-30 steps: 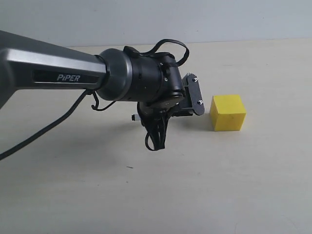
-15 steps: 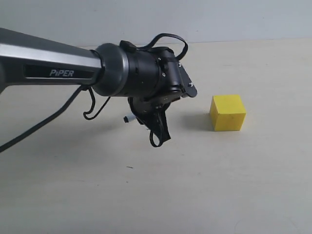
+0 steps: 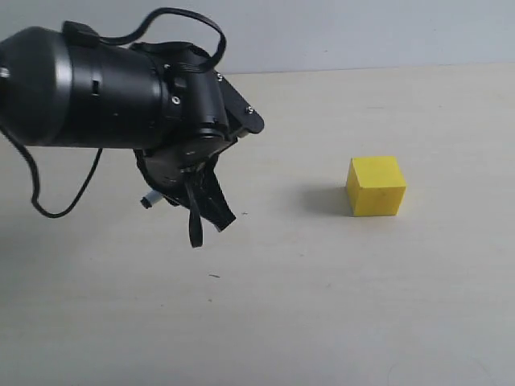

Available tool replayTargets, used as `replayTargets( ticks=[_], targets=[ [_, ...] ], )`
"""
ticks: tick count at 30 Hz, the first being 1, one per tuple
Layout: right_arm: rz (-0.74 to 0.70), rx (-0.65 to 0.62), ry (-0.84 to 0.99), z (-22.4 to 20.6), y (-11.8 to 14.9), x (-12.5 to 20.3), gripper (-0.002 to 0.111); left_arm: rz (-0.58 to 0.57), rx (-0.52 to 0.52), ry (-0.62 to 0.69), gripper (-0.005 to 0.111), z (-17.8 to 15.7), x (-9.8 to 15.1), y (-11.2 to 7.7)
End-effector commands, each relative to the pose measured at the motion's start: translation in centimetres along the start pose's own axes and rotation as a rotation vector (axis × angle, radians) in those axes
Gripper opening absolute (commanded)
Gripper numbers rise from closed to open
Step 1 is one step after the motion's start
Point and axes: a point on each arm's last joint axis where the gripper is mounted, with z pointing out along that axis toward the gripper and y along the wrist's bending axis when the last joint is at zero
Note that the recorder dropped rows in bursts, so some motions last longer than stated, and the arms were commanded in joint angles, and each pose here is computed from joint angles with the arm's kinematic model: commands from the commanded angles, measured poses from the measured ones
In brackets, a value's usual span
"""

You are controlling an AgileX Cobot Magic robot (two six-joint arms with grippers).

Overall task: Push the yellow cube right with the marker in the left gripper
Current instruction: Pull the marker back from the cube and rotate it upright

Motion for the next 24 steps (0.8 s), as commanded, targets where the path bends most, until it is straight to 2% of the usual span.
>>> replayTargets(
  ticks=[1, 5, 11, 14, 19, 24],
  targets=[
    [-0.001, 0.008, -0.008, 0.0, 0.0, 0.1, 0.0, -0.125, -0.008, -0.029, 0.0, -1.2, 1.3, 0.9],
    [-0.001, 0.008, -0.008, 0.0, 0.0, 0.1, 0.0, -0.21, -0.004, -0.044, 0.0, -1.2, 2.2, 0.9],
    [-0.001, 0.008, -0.008, 0.0, 0.0, 0.1, 0.0, -0.35, 0.019, -0.072, 0.0, -1.2, 2.0, 0.8],
    [-0.001, 0.008, -0.008, 0.0, 0.0, 0.1, 0.0, -0.442, 0.066, -0.099, 0.0, -1.3, 1.6, 0.5],
    [-0.003, 0.008, -0.008, 0.0, 0.0, 0.1, 0.0, -0.658, 0.158, -0.108, 0.0, -1.4, 1.3, -0.2],
    [-0.003, 0.008, -0.008, 0.0, 0.0, 0.1, 0.0, -0.736, 0.257, -0.099, 0.0, -1.5, 1.0, -0.9]
  ],
)
